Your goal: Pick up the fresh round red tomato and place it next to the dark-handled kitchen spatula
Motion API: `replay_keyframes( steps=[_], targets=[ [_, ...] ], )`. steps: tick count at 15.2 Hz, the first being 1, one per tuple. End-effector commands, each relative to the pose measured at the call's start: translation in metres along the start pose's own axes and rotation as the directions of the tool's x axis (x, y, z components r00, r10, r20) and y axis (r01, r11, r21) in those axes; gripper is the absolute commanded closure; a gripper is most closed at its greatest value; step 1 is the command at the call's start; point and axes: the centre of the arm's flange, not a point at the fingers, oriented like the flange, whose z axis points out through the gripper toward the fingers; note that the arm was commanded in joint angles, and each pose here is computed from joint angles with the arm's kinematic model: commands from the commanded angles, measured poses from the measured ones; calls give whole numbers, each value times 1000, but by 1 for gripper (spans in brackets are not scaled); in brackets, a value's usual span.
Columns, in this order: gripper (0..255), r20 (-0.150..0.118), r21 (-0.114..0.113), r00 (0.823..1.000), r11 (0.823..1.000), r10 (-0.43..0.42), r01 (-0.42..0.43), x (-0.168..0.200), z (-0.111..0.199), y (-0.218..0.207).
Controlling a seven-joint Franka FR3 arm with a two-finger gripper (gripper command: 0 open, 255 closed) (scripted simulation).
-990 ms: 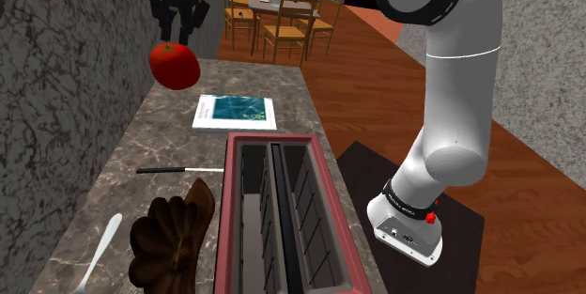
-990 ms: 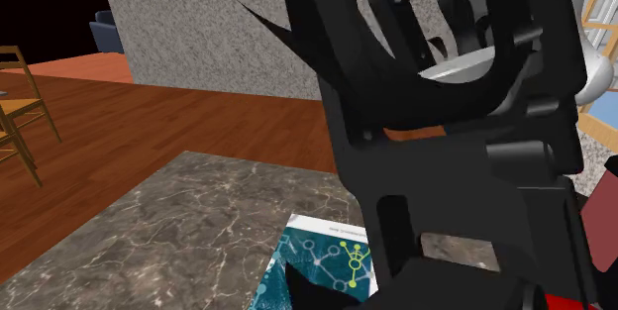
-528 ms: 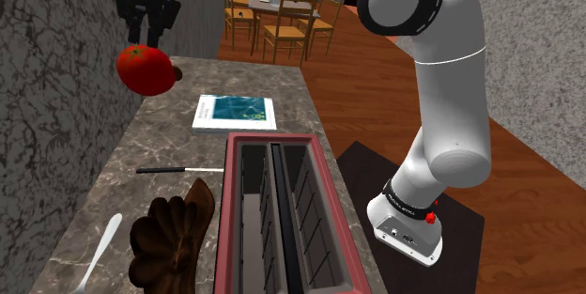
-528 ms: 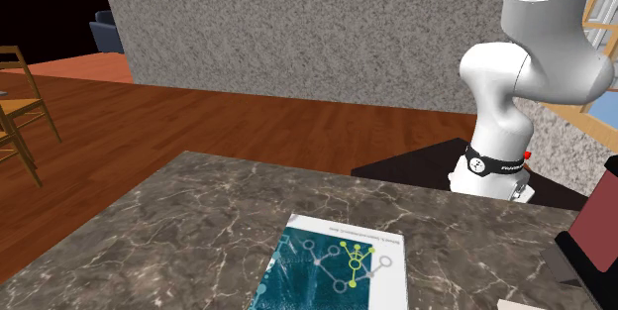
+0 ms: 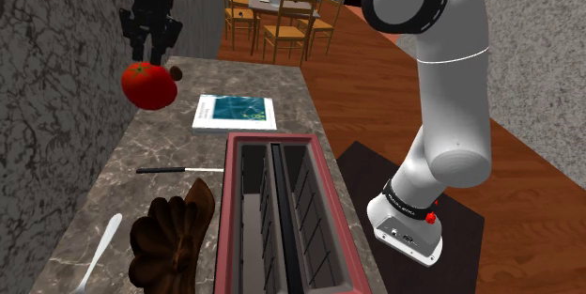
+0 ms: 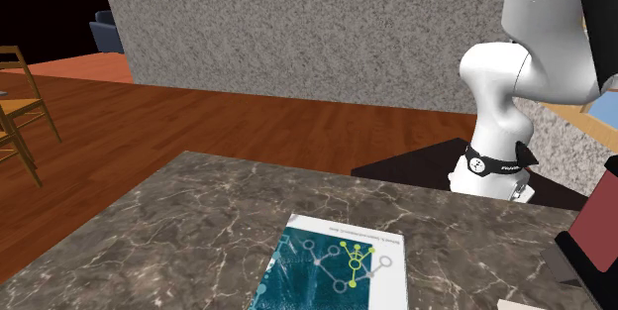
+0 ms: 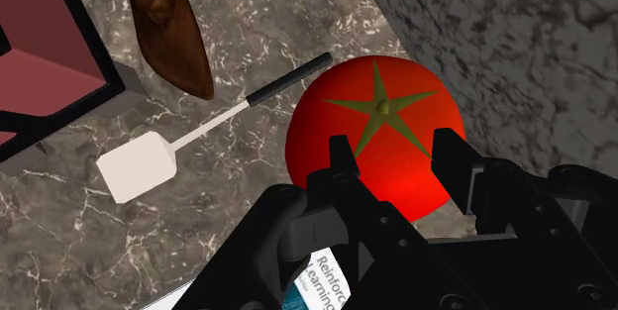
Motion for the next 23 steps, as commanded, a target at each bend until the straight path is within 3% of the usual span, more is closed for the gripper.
replay_keyframes(
  steps=[1,23],
  targets=[
    [255,0,1,1000,1000,0,0,5,10,0],
    [255,0,1,1000,1000,0,0,55,106,-7]
  ],
)
